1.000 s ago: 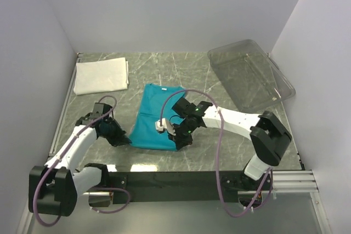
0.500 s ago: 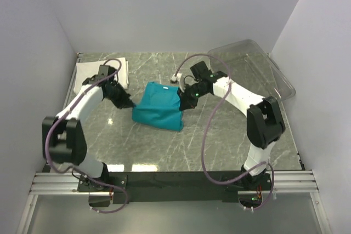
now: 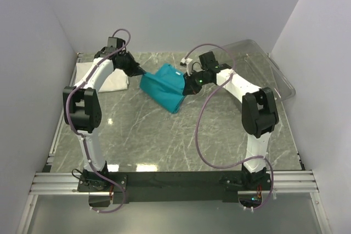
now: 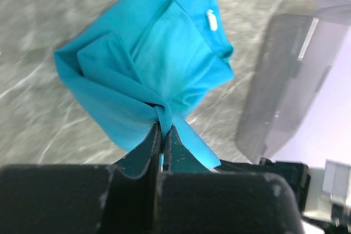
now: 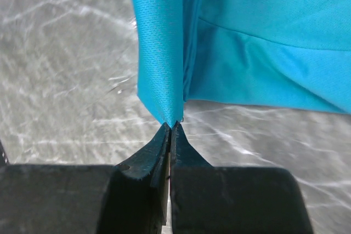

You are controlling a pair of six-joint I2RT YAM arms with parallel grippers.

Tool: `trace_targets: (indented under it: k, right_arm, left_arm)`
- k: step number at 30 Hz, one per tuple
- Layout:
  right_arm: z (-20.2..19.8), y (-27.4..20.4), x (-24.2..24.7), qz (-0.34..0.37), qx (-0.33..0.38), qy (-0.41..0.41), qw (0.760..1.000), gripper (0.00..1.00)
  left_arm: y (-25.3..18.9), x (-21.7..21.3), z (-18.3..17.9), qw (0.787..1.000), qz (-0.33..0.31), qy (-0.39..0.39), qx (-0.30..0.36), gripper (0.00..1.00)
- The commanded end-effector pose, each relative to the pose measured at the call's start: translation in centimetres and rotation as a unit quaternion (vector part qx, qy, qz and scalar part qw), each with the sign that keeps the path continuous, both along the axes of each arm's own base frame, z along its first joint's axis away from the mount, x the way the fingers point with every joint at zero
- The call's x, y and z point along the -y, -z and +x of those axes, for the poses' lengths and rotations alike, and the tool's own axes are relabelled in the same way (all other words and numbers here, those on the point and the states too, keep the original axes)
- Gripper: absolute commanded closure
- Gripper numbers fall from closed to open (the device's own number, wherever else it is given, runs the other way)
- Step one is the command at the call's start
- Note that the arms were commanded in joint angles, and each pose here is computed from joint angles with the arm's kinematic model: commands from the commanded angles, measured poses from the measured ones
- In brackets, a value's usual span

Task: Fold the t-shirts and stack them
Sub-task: Fold the tshirt

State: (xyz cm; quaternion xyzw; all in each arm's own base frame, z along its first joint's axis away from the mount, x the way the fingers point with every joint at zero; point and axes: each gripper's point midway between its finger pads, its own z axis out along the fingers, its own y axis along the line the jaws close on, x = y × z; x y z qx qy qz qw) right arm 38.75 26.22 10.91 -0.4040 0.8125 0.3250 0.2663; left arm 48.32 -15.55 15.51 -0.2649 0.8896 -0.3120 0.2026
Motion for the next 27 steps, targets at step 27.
trace_targets:
  k: [27]
  right_arm:
    - [-12.9,-2.8,-1.1,0.019,0.008,-0.134,0.991,1.00]
  left_arm:
    - [1.8,-2.1,-11.9,0.999,0.031,0.033,-0.025,1.00]
